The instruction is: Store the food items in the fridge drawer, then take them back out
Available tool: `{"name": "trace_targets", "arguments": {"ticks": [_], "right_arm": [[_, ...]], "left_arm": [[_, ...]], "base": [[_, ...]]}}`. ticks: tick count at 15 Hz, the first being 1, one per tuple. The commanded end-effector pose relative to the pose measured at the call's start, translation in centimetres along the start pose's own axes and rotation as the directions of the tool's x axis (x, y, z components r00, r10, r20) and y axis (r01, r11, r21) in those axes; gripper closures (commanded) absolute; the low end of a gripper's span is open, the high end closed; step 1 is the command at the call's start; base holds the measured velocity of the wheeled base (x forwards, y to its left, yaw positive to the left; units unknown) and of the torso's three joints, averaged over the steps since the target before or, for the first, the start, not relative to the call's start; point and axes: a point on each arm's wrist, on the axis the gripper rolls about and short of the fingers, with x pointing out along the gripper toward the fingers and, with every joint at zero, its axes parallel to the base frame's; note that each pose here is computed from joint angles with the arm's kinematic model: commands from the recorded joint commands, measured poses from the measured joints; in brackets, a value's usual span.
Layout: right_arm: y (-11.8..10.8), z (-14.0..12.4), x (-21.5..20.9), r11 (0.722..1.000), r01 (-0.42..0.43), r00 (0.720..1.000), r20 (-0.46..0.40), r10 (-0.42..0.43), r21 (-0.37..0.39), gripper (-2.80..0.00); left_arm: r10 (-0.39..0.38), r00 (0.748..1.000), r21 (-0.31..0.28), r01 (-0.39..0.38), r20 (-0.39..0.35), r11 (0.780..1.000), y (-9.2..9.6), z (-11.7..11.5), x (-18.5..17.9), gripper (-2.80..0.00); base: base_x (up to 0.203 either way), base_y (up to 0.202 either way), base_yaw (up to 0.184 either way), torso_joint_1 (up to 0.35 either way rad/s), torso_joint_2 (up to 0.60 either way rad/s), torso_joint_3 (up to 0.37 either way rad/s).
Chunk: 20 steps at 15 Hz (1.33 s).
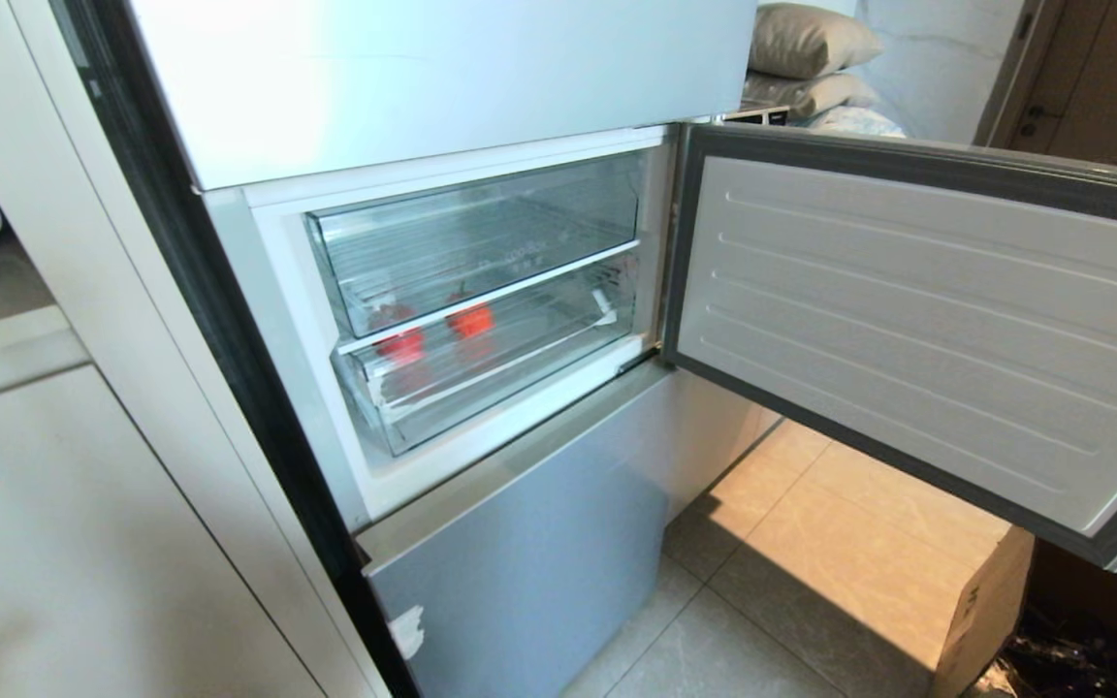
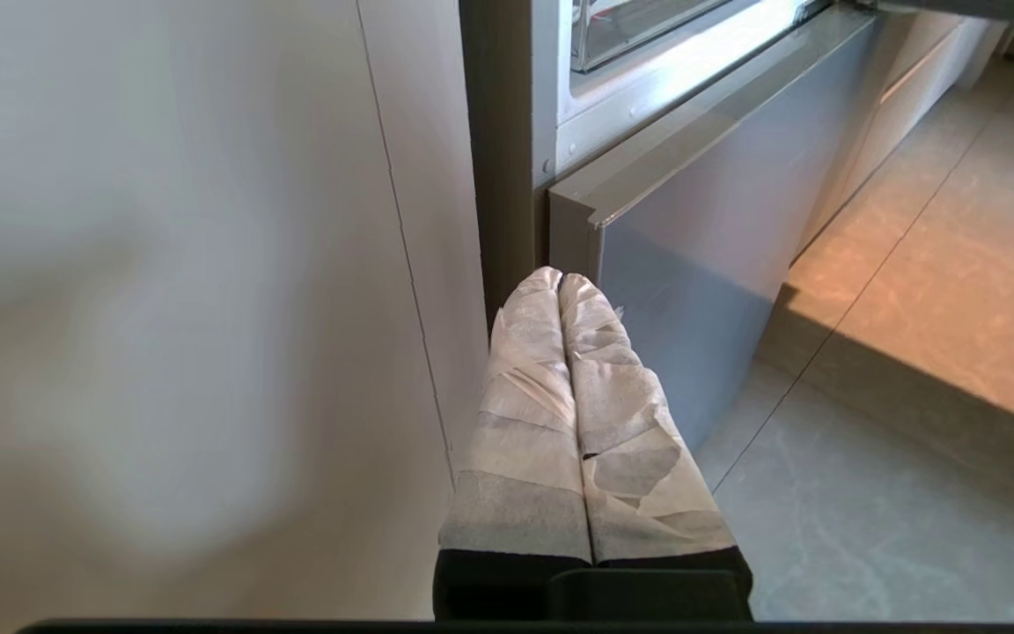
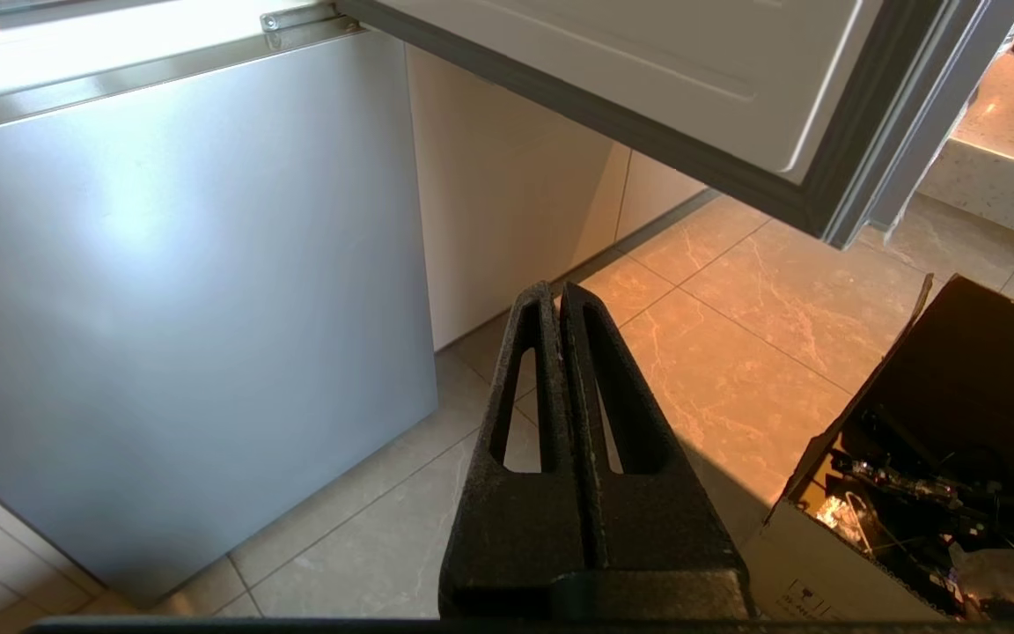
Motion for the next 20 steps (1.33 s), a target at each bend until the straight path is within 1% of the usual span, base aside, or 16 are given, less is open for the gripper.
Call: {"name": "trace_targets", "arguments": {"ticks": [1, 11, 20], "right_arm": [[0.00, 0.01, 0.01, 1.000, 0.000, 1.000, -0.001, 0.000, 0.000, 0.00], [0.00, 0.01, 0.01, 1.000, 0.000, 1.000, -0.001, 0.000, 0.000, 0.00], [0.00, 0.01, 0.01, 1.000, 0.000, 1.000, -0.001, 0.000, 0.001, 0.00]], "left_arm": [[-0.001, 1.000, -0.005, 0.001, 0.001, 1.000, 0.00, -0.03, -0.01, 0.00], [-0.001, 1.000, -0.005, 0.001, 0.001, 1.000, 0.00, -0.03, -0.01, 0.00], [-0.001, 1.000, -0.006, 0.001, 0.001, 1.000, 0.00, -0.03, -0.01, 0.00]], "base": [[0.000, 0.000, 0.000, 0.000, 0.00, 0.000], [-0.001, 0.000, 0.006, 0.000, 0.00, 0.001], [0.001, -0.006, 0.168, 0.003, 0.00, 0.003]]}}
